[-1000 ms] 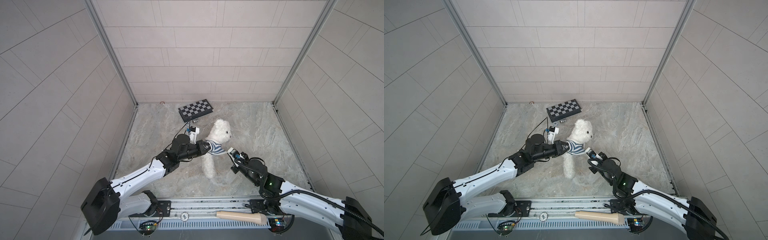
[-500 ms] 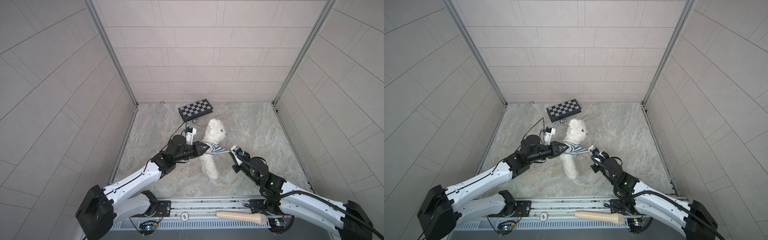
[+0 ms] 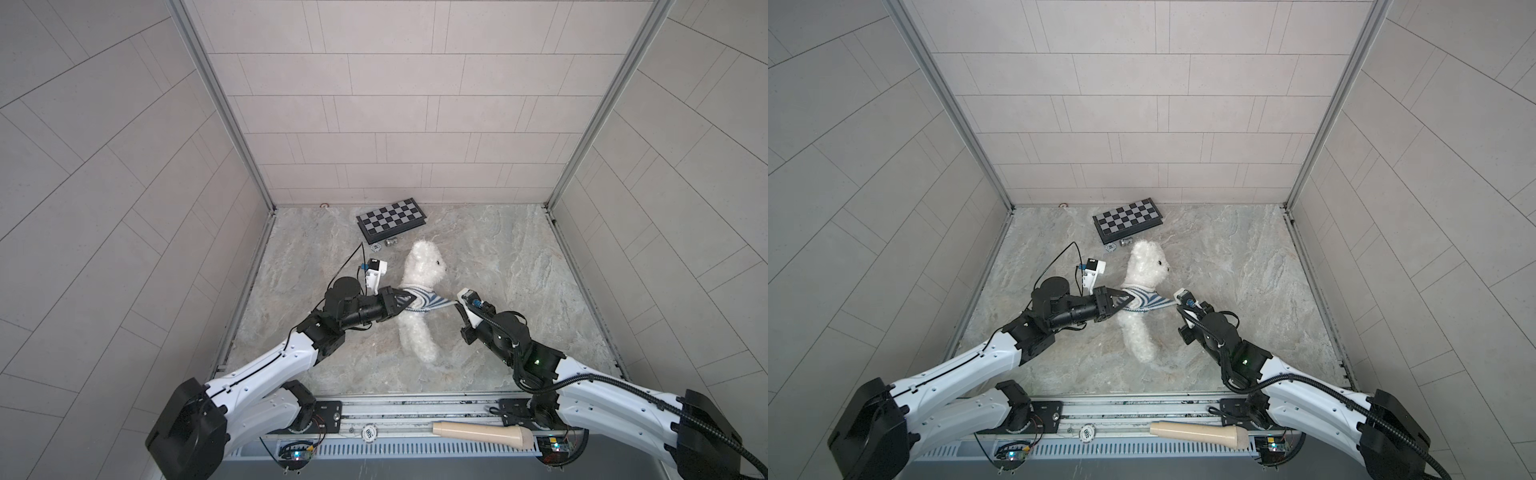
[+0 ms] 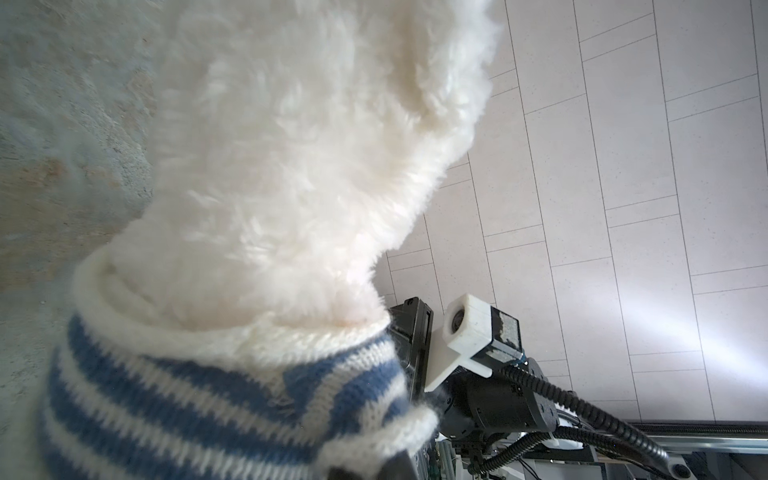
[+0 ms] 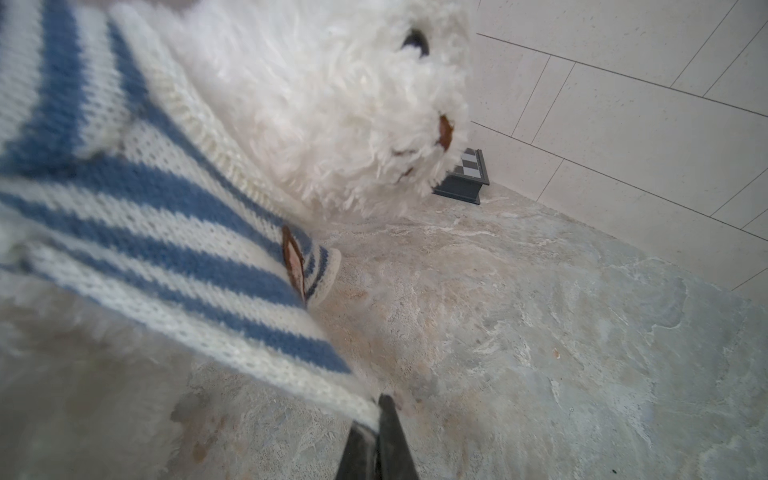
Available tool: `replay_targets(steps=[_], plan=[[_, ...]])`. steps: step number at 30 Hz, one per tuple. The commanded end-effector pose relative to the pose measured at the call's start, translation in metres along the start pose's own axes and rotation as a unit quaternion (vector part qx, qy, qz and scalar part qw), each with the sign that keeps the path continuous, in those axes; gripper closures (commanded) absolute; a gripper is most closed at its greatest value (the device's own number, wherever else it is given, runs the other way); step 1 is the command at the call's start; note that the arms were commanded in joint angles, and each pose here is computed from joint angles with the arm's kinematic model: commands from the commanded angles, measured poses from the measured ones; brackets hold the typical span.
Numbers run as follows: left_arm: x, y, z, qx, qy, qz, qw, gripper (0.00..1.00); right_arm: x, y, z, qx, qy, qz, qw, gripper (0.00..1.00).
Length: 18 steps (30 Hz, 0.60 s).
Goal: Dress the teddy bear
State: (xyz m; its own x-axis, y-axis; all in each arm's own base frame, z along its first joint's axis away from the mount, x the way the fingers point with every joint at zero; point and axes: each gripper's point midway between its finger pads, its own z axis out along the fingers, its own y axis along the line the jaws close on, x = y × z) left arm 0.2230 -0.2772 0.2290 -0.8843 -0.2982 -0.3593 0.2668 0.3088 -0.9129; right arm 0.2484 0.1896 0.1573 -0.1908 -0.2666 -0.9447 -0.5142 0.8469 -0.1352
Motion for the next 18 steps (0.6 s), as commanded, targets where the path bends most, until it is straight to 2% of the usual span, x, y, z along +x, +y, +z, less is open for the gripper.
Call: replay_targets(steps=[1,7,13,16,18], plan=[[-0.019,-0.055,-0.017,0.066,-0.022,0.071,0.995,1.00,0.028,-0.028,0.001,0.071,0.053,-0.001,0.996,1.00],[-0.012,-0.075,-0.021,0.114,0.000,0.077,0.990,1.00,0.026,-0.030,0.001,0.073,0.050,-0.002,0.996,1.00],[-0.008,-0.086,-0.025,0.134,0.012,0.085,0.987,1.00,0.023,-0.030,0.002,0.071,0.050,-0.011,0.996,1.00],[-0.011,-0.086,-0.024,0.132,0.002,0.080,0.988,1.00,0.011,-0.012,0.002,0.020,0.010,-0.029,0.999,1.00],[-0.012,-0.077,-0.018,0.107,-0.005,0.080,0.991,1.00,-0.003,0.007,-0.002,-0.036,-0.035,-0.043,0.998,1.00]])
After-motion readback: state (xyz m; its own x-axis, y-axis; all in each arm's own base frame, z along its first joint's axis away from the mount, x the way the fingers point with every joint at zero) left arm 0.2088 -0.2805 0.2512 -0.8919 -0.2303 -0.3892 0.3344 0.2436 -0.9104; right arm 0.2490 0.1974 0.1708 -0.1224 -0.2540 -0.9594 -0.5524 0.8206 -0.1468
